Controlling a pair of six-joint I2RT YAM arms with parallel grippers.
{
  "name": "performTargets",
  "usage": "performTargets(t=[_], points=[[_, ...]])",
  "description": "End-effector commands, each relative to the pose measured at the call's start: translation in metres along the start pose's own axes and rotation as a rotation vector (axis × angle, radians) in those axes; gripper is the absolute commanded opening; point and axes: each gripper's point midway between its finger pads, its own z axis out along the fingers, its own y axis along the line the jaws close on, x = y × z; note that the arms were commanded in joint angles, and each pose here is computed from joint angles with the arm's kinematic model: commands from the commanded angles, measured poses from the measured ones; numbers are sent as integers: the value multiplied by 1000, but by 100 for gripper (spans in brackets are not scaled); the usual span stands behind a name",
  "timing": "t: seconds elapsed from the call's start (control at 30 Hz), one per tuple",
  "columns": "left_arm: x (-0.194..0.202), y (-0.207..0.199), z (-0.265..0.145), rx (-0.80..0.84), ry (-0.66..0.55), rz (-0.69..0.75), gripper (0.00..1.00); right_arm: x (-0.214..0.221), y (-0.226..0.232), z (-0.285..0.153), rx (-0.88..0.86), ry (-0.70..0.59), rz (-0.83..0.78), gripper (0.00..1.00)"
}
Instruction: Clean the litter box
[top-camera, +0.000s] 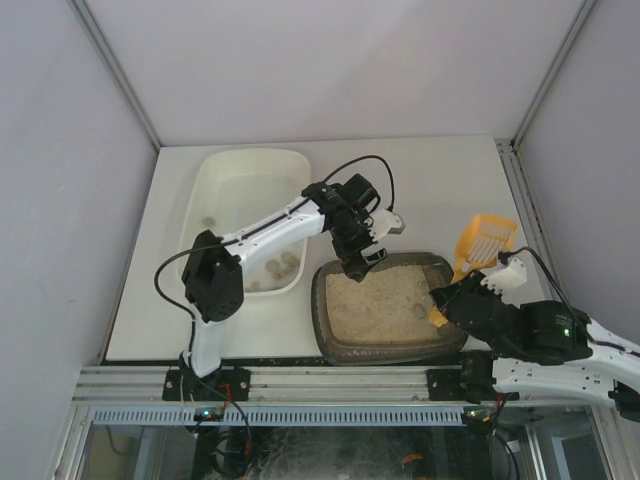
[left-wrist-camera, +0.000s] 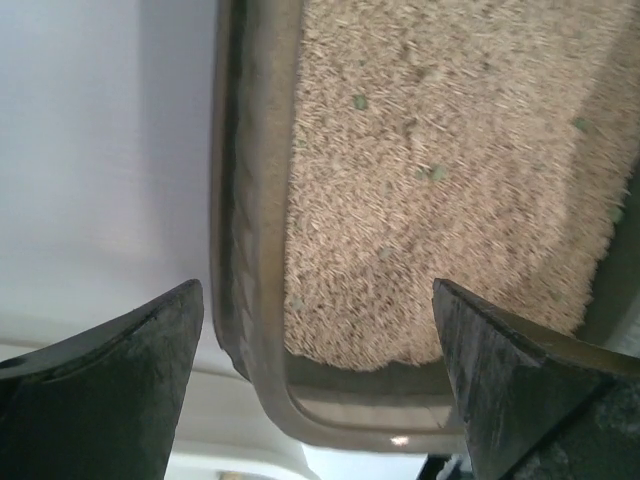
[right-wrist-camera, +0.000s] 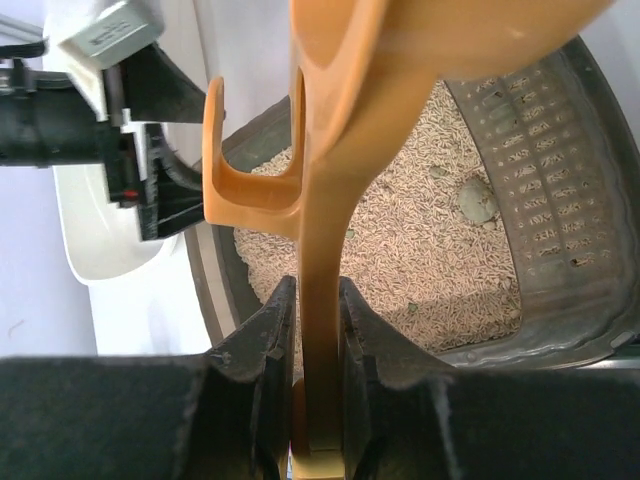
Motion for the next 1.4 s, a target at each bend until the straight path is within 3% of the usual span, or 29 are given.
performTargets(t=[0.0, 0.37, 0.87, 1.37], points=[[-17, 41, 17, -138, -48, -43, 100, -13, -3, 0, -10, -62, 43, 0], [-40, 63, 42, -186, -97, -75, 99, -22, -21, -3, 2, -93, 78, 0], [-68, 26, 66, -11, -96, -1, 96, -25, -45, -2, -9, -114, 183, 0], [-108, 16, 77, -39, -210, -21, 96, -19, -55, 2, 13, -106, 188, 0]])
